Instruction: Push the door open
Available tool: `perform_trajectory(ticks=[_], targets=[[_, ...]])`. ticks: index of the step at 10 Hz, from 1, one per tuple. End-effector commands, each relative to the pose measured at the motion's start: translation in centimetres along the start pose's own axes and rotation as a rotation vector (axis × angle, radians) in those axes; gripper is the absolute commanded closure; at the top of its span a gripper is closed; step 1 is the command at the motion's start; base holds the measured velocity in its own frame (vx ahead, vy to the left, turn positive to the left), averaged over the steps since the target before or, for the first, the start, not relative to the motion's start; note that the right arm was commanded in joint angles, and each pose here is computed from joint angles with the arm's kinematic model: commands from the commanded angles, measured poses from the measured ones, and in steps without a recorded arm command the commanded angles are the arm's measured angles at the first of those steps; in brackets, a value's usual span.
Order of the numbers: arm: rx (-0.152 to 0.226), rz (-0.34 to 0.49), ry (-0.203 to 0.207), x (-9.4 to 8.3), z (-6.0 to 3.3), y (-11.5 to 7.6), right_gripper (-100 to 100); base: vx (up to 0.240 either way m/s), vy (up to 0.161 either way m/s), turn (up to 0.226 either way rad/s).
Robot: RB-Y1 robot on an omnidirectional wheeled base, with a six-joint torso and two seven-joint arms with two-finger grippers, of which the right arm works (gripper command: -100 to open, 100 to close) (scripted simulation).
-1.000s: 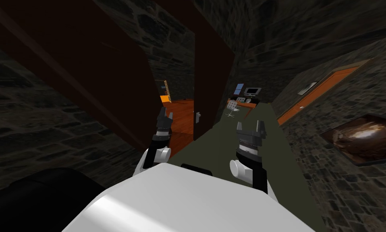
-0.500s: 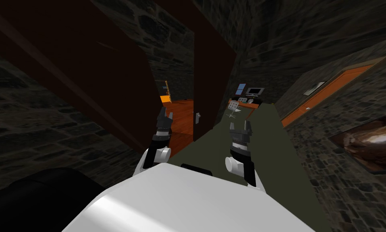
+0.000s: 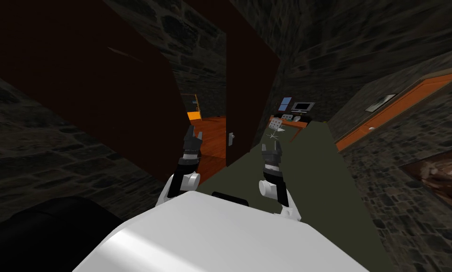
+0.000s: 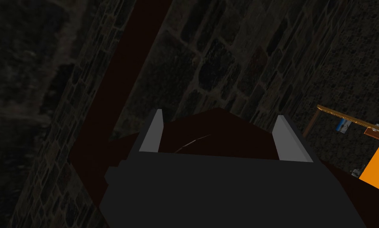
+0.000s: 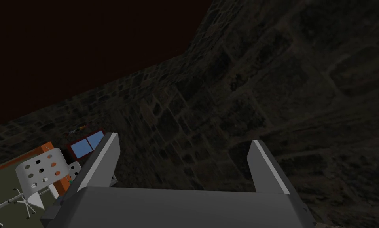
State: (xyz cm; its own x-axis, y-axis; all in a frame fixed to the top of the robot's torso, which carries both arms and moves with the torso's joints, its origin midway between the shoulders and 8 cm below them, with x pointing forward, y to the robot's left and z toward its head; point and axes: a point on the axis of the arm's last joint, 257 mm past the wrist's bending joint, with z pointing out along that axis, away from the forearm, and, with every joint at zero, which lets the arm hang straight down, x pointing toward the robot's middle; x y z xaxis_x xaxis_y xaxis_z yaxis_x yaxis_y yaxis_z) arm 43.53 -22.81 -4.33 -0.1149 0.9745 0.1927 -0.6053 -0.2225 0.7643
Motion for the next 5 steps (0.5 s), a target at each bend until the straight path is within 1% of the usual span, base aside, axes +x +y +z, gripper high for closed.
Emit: perform_trajectory(ticks=[1,2,3,4,5], targets=[[0.022,0.006,0.005,0.2,-0.12,-1.2,-100,0.035,-0.044,0.036],[0.042,0.019,0.022,1.1,0.21,-2.6,-100,0.044,-0.045,0.066],[0.051,0.018,0.02,1.0,0.04,-3.0,-100,0.038,-0.048,0.032],[0.068,0.03,0.039,1.9,0.41,-4.3,-100,0.041,-0.06,0.063],[0.081,0.029,0.036,1.8,0.15,-4.8,-100,0.042,-0.049,0.038]])
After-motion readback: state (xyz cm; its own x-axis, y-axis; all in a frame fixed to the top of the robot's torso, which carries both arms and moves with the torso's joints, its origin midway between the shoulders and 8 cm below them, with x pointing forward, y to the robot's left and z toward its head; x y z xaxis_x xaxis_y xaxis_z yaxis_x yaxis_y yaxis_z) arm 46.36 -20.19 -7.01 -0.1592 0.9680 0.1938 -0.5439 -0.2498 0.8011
